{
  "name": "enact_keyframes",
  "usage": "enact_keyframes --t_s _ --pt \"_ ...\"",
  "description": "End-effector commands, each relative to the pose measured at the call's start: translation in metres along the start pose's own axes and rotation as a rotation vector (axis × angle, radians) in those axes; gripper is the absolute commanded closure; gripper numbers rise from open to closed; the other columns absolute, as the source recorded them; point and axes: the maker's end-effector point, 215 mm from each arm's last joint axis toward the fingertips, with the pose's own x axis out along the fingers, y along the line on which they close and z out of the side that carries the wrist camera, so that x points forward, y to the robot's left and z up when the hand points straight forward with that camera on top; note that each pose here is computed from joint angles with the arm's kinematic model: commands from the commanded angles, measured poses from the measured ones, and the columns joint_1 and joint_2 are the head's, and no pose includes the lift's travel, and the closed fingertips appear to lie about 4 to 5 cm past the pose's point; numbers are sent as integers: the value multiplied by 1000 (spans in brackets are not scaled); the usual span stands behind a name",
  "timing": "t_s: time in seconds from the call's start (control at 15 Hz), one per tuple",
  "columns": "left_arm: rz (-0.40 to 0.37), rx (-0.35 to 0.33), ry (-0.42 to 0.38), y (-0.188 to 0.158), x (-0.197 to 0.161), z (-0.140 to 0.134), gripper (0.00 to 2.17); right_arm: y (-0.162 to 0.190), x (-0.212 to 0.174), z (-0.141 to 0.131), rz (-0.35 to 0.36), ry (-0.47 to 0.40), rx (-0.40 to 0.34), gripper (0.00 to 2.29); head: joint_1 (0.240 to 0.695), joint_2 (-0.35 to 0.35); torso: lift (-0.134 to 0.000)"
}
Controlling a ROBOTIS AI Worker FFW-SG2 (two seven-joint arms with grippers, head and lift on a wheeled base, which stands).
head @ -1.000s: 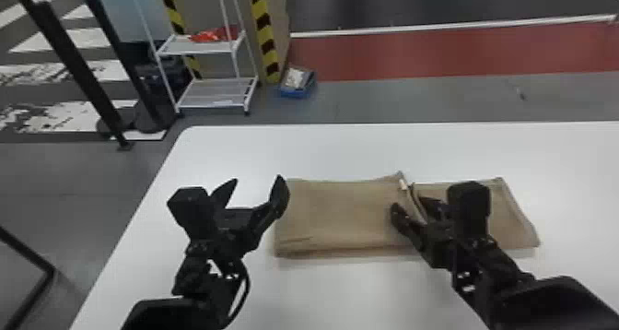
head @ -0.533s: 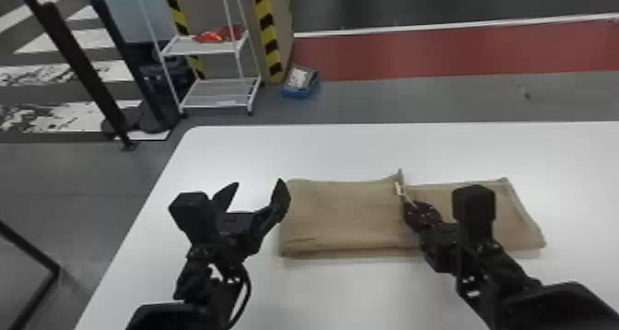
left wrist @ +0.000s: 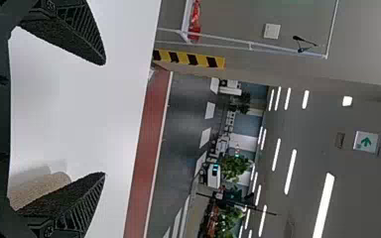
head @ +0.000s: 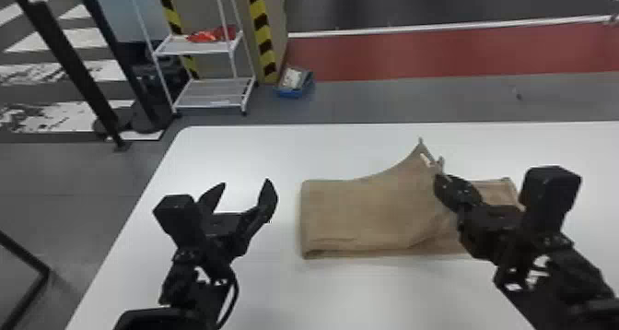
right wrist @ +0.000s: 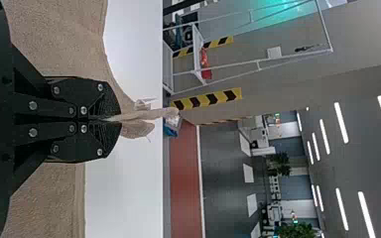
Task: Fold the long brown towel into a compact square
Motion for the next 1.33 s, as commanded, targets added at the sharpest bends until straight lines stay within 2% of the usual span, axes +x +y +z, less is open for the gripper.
enact_keyframes --t_s 0.0,0.13,0.33,0.4,0.53,0.6,0.73,0.87,1.0,1.07,1.13,1.2,1.27 --pt "-1 -6 -1 -1 0 -1 83 -4 6 -27 -10 39 0 1325 695 137 -122" --pt "-7 -7 -1 -3 0 -1 83 -13 7 -15 -21 28 6 1325 695 132 -122" --pt "-4 -7 1 -1 -1 -3 83 -48 -11 38 -68 -28 51 1325 695 116 -122" --pt "-3 -7 3 0 -1 -4 83 -52 -13 35 -75 -22 55 1325 695 105 -122" --pt "-10 -7 3 -2 -1 -4 83 -51 -6 6 -77 26 60 1325 695 78 -122" --pt "-13 -7 3 -3 -1 -4 83 -49 -2 2 -73 32 60 1325 695 76 -122" --pt "-12 -7 4 -3 -1 -5 83 -56 -2 10 -80 23 67 1325 695 78 -122" --pt "-11 -8 7 -2 -1 -5 83 -85 -19 44 -119 -24 106 1325 695 78 -122" --pt "-10 -8 11 -2 -1 -7 83 -110 -33 48 -157 -19 137 1325 695 48 -122" --pt "-14 -8 13 -4 0 -9 83 -117 -35 38 -170 10 140 1295 695 35 -122" --pt "-15 -8 14 -5 0 -10 83 -118 -35 19 -176 62 147 805 695 20 -122" --pt "-18 -7 15 -6 0 -10 83 -121 -35 1 -184 99 155 161 695 9 -122" --pt "-21 -8 18 -8 0 -12 83 -125 -35 -16 -191 140 167 -2 695 2 -122"
